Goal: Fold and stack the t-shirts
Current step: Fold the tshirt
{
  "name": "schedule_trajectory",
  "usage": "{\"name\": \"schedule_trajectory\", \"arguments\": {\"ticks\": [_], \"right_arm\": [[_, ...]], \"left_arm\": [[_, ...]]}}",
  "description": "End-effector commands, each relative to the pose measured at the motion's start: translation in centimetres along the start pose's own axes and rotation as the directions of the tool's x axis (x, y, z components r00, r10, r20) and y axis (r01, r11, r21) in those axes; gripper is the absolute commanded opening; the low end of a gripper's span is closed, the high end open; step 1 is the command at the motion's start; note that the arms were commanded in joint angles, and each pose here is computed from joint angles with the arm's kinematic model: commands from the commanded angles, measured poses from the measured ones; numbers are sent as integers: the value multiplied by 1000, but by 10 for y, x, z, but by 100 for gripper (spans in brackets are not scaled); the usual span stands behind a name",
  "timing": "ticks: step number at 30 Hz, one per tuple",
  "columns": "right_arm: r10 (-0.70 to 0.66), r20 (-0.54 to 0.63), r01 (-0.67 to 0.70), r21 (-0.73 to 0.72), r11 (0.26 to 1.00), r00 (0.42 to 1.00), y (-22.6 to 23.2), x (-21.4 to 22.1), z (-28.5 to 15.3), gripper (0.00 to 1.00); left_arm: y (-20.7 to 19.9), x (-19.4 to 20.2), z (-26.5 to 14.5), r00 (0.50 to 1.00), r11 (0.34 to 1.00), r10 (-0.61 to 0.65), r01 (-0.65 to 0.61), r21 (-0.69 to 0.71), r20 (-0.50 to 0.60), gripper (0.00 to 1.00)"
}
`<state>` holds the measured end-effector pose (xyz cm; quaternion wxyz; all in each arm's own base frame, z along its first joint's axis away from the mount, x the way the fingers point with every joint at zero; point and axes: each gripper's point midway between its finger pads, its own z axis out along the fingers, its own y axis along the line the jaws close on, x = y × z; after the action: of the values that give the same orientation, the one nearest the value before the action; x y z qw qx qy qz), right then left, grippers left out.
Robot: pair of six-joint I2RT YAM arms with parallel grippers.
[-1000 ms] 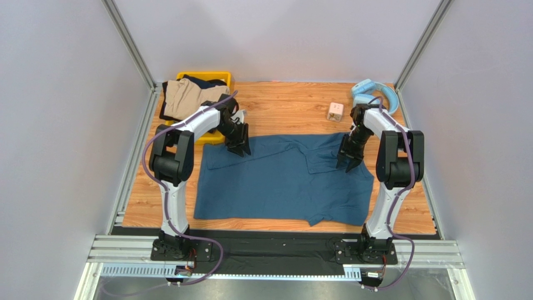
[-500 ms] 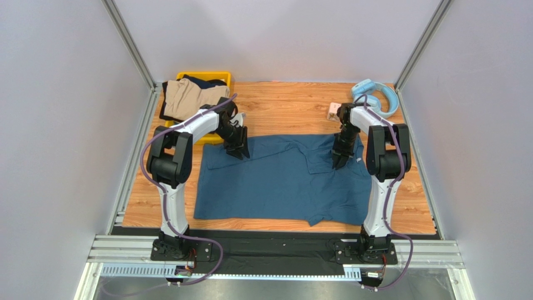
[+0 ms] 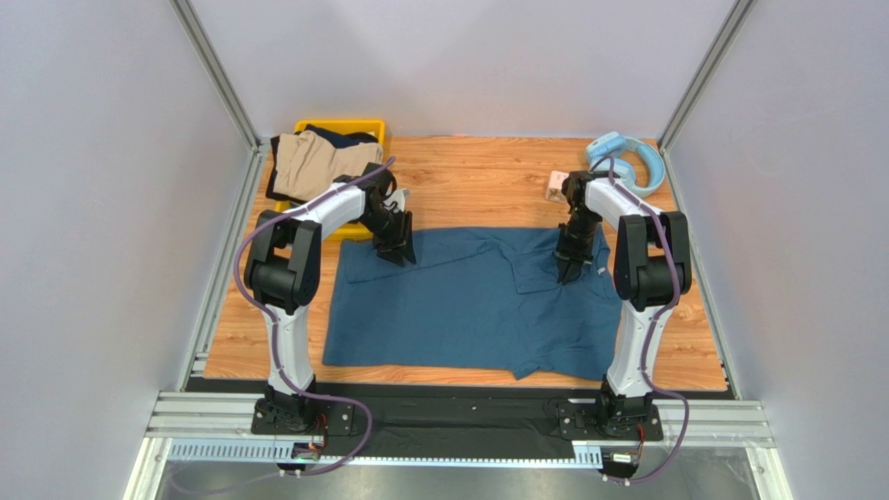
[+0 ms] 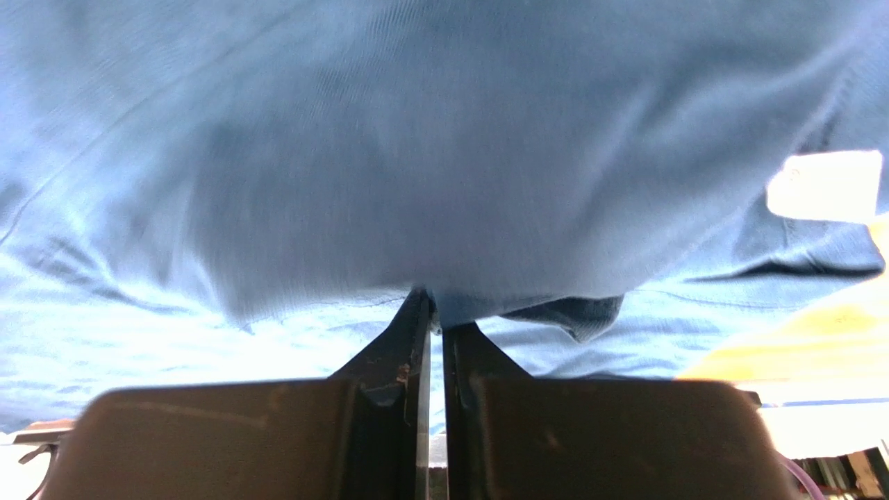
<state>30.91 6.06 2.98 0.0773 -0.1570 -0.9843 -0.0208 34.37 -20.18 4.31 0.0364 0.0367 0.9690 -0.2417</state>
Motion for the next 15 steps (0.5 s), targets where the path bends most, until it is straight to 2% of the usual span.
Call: {"name": "schedule_trajectory", "arguments": {"ticks": [1,2,7,15], "right_arm": [[-12,58,12,2,1000,998,-3,4,-24,2],[-15,56,16,0,1000,998,-2,4,-25,1],[-20,60,20,0,1000,998,-2,3,-34,7],[-35,58,33,33,999,998,-8,6,-40,9]], "left_arm": [[-10,-10,-12,998,999,32,-33,30,52,43],[-10,-10,-13,998,999,31,-33,32,53,43],[-10,-9,-12,998,999,34,-36,35,49,43],[-10,-6,-11,998,998,41,-42,37,46,43]]}}
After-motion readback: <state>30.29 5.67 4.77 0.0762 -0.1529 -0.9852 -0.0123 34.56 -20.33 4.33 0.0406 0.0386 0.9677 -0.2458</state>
